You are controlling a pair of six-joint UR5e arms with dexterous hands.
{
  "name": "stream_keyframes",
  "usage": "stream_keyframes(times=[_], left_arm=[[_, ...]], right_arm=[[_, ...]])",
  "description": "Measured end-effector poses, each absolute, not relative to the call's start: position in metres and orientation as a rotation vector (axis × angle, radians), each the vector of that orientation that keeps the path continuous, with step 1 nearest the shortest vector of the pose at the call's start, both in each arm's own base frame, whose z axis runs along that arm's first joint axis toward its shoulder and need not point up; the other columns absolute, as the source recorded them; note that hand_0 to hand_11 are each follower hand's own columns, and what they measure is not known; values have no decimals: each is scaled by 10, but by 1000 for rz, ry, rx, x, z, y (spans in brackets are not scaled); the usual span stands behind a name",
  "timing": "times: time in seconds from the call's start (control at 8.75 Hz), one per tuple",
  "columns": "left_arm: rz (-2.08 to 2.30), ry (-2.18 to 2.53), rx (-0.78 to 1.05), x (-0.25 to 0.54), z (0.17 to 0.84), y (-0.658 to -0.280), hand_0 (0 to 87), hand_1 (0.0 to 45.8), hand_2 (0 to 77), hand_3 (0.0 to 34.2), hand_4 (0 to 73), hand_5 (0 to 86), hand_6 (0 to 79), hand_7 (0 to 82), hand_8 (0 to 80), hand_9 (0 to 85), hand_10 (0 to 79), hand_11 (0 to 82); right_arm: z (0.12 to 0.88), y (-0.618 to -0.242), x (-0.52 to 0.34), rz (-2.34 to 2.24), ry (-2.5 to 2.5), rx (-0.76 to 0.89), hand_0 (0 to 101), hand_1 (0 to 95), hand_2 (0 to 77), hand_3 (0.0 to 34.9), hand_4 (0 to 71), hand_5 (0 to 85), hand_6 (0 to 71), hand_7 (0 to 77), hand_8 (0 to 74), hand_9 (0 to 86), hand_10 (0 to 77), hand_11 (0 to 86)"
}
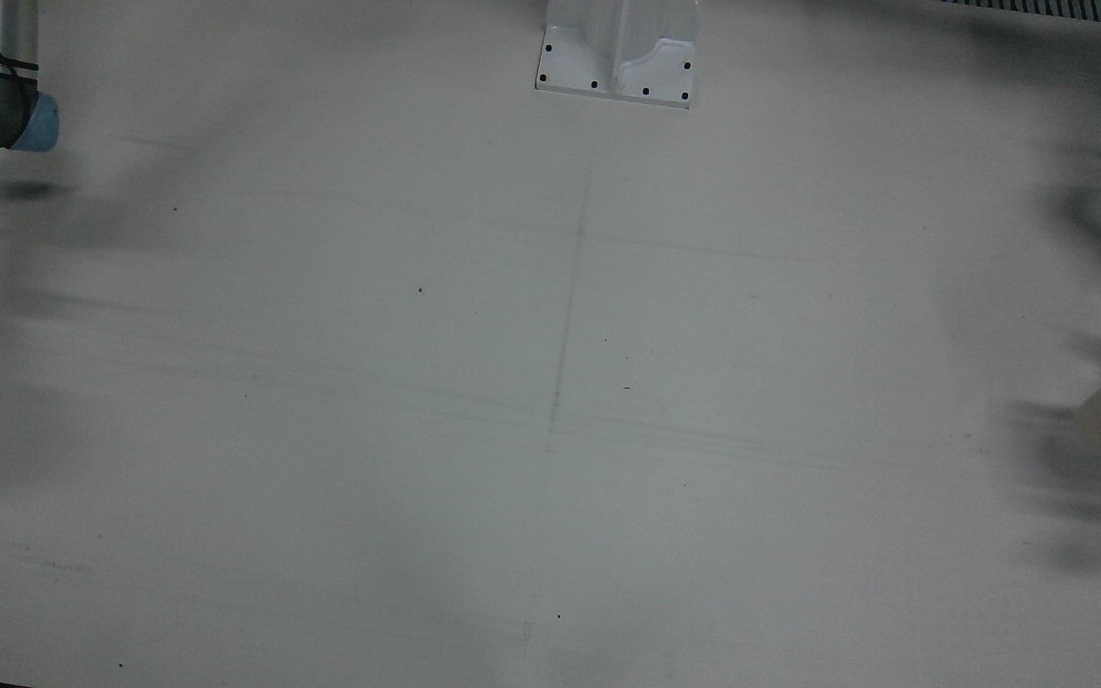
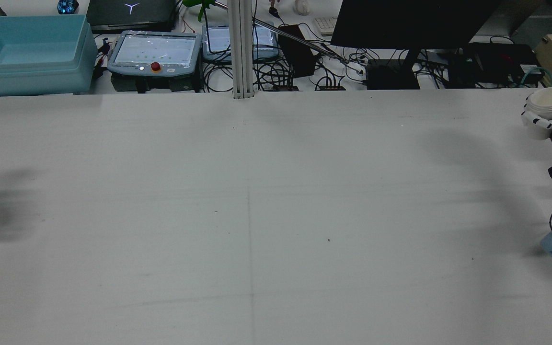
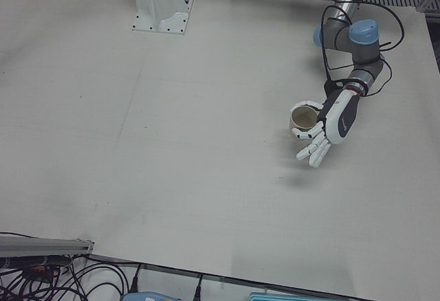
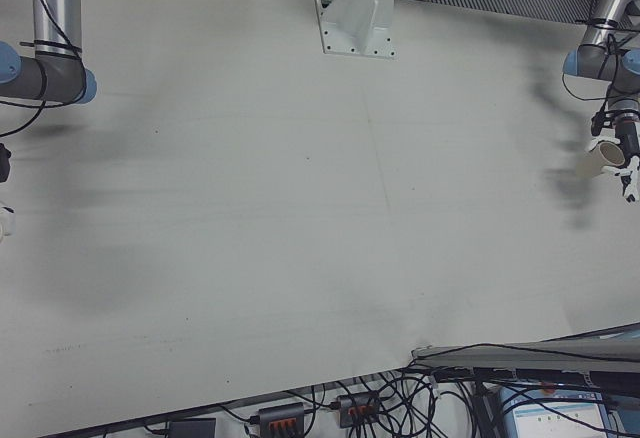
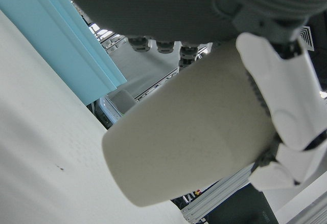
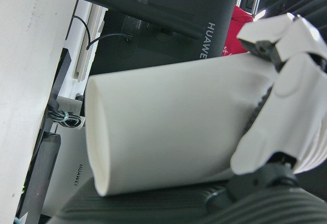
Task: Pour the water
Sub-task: 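Withdraw both hands holding the cups back toward the table edges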
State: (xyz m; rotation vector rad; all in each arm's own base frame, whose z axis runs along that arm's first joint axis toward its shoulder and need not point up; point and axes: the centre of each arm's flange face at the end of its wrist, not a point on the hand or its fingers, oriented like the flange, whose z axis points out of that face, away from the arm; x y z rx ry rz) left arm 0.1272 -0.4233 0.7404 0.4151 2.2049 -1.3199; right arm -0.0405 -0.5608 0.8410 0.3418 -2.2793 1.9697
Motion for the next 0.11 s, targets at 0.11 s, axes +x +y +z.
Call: stream_keyframes(times=[0.11], left_arm=[[-1295, 2199, 454, 125, 754, -421, 393, 142, 365, 0, 267, 518, 55, 153, 11, 33, 16, 33]], right_arm=[[848, -555, -38, 1981, -2274, 337, 415, 71, 431, 27, 295, 447, 382, 513, 529, 665, 545, 654]])
